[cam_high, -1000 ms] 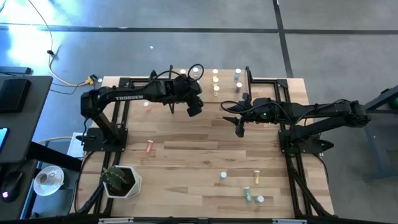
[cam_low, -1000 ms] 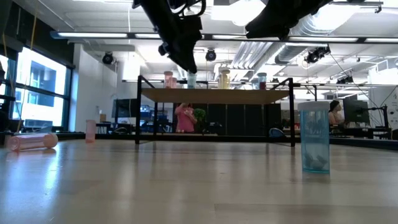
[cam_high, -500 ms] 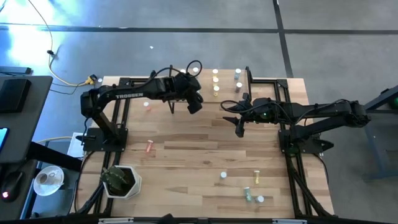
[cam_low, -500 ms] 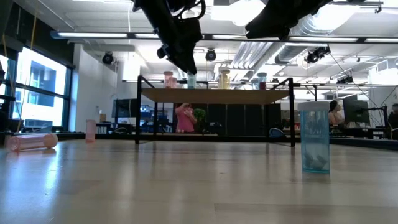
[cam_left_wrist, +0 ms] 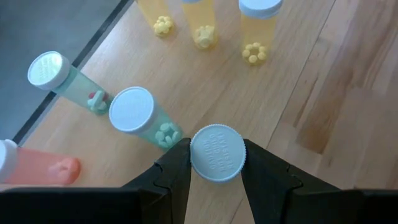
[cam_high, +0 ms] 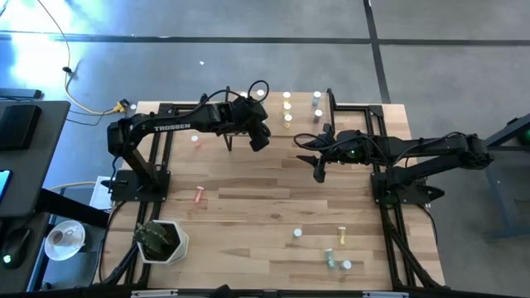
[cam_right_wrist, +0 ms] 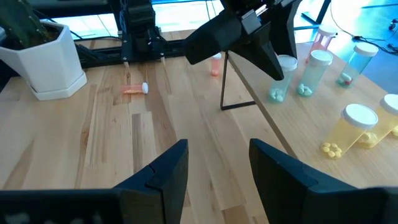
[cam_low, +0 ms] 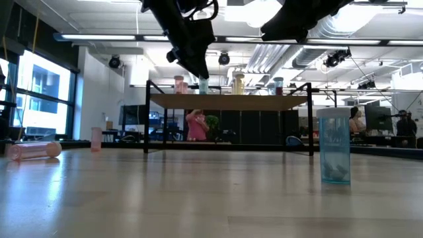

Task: Pick and place medicine bottles onto shelf by color
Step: Put the light blue medicine bottle on the shelf

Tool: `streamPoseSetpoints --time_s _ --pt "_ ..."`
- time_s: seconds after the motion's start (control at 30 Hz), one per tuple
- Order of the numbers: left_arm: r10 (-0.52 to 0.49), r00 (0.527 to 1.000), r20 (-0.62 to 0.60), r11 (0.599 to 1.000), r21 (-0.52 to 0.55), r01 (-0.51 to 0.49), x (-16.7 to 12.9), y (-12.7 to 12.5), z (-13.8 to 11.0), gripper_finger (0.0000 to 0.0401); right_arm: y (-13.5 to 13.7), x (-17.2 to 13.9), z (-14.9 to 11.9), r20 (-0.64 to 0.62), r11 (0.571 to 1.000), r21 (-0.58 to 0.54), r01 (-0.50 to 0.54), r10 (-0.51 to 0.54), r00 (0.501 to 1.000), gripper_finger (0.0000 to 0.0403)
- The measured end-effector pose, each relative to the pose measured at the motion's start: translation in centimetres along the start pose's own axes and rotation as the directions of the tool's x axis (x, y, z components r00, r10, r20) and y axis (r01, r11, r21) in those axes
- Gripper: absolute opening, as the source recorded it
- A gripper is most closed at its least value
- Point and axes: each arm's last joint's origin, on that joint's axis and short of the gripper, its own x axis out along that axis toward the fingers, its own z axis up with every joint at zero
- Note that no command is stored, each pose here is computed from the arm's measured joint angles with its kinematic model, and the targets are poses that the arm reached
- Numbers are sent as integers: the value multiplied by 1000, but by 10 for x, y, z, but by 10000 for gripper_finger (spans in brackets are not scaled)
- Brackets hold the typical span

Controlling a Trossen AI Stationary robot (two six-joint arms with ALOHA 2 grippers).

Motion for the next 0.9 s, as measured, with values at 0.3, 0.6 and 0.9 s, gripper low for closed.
streamPoseSetpoints --time_s 0.3,0.6,0.9 --pt "-21 1000 -12 1000 3 21 1 -1 -1 142 0 0 0 0 1000 0 0 0 1000 162" --pt "-13 1000 6 1000 6 13 1 -1 1 169 0 0 0 0 1000 0 0 0 1000 162" --pt "11 1000 26 1000 1 -11 -3 1 2 171 0 0 0 0 1000 0 0 0 1000 162"
